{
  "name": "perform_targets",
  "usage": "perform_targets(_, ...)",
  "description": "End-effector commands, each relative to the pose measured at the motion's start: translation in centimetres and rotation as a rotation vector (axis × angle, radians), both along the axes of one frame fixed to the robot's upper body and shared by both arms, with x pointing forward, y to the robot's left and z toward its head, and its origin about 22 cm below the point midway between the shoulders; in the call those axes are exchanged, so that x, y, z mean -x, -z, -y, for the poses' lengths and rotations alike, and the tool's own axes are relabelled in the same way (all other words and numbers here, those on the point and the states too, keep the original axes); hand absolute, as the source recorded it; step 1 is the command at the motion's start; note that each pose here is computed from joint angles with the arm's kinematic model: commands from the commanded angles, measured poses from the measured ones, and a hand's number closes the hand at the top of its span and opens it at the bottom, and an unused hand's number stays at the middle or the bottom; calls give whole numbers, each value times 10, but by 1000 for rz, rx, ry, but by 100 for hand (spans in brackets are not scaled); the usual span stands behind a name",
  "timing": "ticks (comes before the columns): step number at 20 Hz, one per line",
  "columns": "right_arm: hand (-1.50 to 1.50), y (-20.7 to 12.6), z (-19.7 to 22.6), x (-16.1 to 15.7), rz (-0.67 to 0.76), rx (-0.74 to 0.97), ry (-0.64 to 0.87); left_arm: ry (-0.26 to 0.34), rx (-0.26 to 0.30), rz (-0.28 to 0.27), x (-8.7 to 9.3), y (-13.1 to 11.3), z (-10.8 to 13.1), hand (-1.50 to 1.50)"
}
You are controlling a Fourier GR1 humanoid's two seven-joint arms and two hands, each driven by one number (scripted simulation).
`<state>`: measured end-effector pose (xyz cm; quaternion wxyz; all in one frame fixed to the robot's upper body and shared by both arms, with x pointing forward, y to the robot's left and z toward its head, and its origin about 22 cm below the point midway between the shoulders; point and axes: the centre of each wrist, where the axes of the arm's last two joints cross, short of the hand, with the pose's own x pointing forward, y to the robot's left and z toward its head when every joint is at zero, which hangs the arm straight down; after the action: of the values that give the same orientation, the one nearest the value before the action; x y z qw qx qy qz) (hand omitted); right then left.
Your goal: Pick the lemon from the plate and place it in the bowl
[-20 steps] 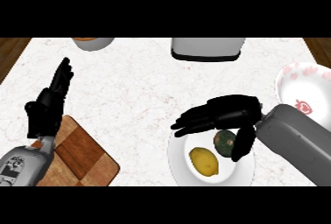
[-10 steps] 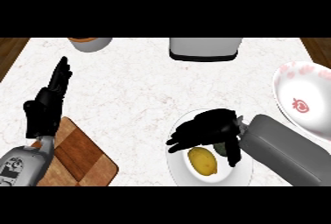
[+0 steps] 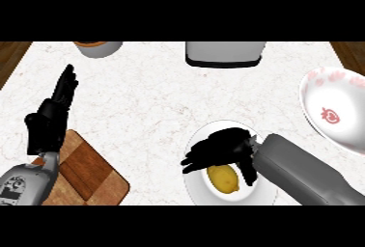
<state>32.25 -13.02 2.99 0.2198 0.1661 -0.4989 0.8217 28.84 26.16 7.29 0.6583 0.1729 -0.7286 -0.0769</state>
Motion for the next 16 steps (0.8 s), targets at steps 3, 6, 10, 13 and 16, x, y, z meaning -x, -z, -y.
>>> perform_targets(3,-150,24,-27,0,-67,35,-51,5,1,2,-2,12,1,0)
perform_targets(6,-150,42,-2,14,-73,22,-55,-13,9,2,5,-7,-15,0)
perform_targets(10,150,48,-2,8,15,-19,-151,11,-3,2,8,-6,-8,0)
perform_targets(13,150,60,-12,22,12,-36,-147,14,16,-5,10,-13,-5,0)
perform_targets(16,150,50,-2,8,7,-60,-143,10,2,0,18,-9,14,0)
